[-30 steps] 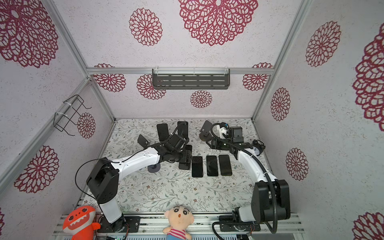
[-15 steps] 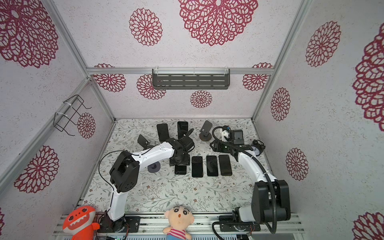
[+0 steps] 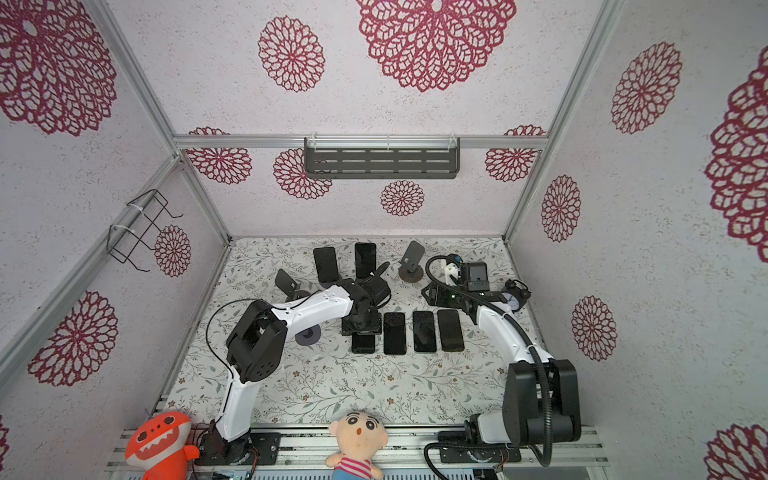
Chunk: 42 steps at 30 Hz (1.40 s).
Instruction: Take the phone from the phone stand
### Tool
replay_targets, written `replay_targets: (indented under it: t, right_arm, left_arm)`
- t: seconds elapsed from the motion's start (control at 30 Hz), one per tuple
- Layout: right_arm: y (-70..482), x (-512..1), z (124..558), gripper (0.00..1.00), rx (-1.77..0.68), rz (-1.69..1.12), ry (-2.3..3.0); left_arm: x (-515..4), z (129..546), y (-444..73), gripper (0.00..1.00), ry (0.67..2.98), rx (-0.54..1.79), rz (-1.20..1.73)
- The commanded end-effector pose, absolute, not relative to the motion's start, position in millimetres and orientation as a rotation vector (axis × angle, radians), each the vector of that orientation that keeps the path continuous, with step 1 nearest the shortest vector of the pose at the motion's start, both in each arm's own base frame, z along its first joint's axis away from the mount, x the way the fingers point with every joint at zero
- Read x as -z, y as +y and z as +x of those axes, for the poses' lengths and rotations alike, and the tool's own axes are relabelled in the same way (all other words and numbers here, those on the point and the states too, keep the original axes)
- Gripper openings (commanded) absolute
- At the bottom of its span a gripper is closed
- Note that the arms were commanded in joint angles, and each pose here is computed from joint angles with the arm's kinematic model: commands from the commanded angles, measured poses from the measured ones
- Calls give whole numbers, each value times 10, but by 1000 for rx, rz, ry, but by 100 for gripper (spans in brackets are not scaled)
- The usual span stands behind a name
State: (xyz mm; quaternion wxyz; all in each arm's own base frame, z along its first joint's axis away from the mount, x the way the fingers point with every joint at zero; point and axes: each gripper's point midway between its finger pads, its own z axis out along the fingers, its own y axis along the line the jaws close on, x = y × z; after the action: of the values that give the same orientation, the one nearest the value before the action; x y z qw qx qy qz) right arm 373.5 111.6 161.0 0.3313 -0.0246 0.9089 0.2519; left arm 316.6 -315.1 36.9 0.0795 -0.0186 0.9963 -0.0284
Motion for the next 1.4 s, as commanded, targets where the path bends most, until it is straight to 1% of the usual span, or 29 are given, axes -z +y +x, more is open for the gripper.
replay_targets:
  t: [0.0,0.13,0.33,0.43,0.5,0.63,0.7,0.73,0.83,0.87,1.13,1.37]
  right_arm:
    - [1086,-1769,3754,58,-641,-89,2317]
    - [1082,-1768,3749,58,-642,-87,2316]
    - [1081,-1756,3747,58,-643,-84,2317]
    - [1079,-1747,3744,58,-642,-85,2314]
    - [1076,-1740,3739,58,-641,-83,2314]
    - [1077,-1744,3724,58,-641,-85,2313]
    - [1064,-1748,3722,58,-631,-83,2315]
    - [1057,-1741,3722,58,-629,-80,2317]
    - [1064,-1748,3721,59,-633,-77,2313]
    - [1063,-1748,3721,59,-634,-75,2314]
    - [1054,-1753,3712,59,-629,-74,2315]
    - [1052,-1766,3684,59,-628,-72,2323]
  left_arm:
    - [-277,3151,-3220,44,2994,121,-79]
    - [-237,3143,-3212,47,2999,121,-84]
    - [-165,3131,-3175,54,3009,90,-83]
    - [-134,3136,-3180,62,3007,89,-68]
    - [-110,3126,-3183,69,3012,93,-56]
    - [-39,3082,-3159,73,3037,79,-55]
    - [-23,3071,-3173,77,3045,89,-49]
    - [-15,3065,-3178,80,3049,90,-46]
    - [-5,3059,-3183,93,3051,93,-40]
    - [-14,3060,-3179,94,3049,93,-41]
    - [-51,3064,-3167,94,3039,99,-51]
    - [-134,3073,-3170,90,3024,112,-51]
